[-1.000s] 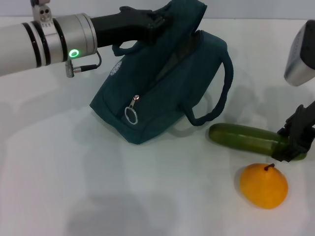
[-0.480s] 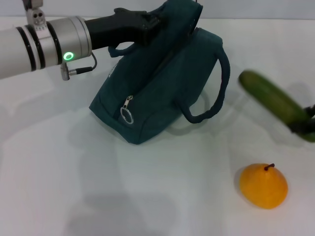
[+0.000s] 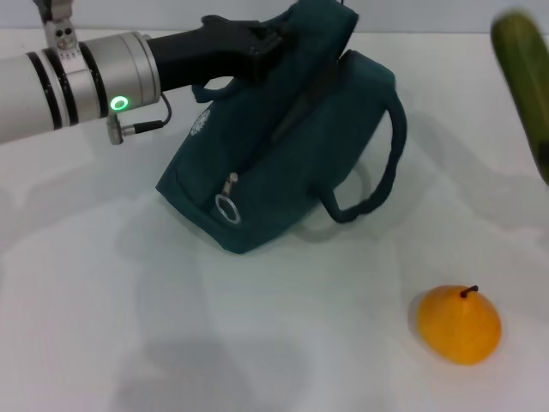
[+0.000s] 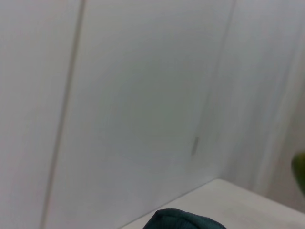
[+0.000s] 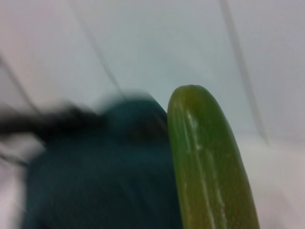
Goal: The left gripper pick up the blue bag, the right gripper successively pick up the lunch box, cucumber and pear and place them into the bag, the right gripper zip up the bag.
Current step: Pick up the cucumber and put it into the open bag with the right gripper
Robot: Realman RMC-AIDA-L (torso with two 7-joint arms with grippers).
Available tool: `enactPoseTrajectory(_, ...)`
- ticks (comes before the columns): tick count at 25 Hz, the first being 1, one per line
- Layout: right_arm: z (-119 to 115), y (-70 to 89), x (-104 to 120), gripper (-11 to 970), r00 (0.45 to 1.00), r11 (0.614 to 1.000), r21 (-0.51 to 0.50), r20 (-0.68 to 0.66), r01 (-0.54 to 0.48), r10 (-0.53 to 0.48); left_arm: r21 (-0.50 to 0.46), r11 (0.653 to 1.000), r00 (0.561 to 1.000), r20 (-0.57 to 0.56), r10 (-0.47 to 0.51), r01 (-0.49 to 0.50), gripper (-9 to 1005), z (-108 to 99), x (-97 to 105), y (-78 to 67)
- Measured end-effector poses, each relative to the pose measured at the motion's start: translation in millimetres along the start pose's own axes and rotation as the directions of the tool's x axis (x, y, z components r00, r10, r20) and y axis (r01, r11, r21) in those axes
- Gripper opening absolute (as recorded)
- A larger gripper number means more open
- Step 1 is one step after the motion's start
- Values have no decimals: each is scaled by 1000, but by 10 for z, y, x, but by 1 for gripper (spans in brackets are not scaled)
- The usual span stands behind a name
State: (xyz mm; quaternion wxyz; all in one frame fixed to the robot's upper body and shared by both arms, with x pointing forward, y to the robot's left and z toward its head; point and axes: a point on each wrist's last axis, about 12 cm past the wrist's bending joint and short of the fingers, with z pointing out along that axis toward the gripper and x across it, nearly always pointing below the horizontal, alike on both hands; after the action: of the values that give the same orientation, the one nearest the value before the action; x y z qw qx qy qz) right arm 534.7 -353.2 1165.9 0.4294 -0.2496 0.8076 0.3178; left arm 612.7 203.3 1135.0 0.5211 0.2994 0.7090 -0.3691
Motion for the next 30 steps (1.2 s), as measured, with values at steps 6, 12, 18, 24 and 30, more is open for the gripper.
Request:
enactPoseTrajectory(6,-84,218,-62,612,948,962,-204,299,180,-114,124,992,999,38,6,-11,45,-41,-74,-131)
enactPoseTrajectory(12,-102,340,-156,611,904,923,-277,403,268,-142,205,979,996,91,-27,7,45,-116,-218,-230)
enactPoseTrajectory(18,-119,402,-215,611,877,898,-308,456,315,-151,248,963,989,68,-130,109,45,-109,-310,-280)
enactPoseTrajectory(24,46,400,-274,612,865,873,-329,468,360,-181,250,955,986,5,-168,162,45,-35,-324,-291)
enactPoseTrajectory(30,429,375,-257,611,884,856,-371,428,360,-187,224,962,987,1,-162,158,45,9,-311,-275)
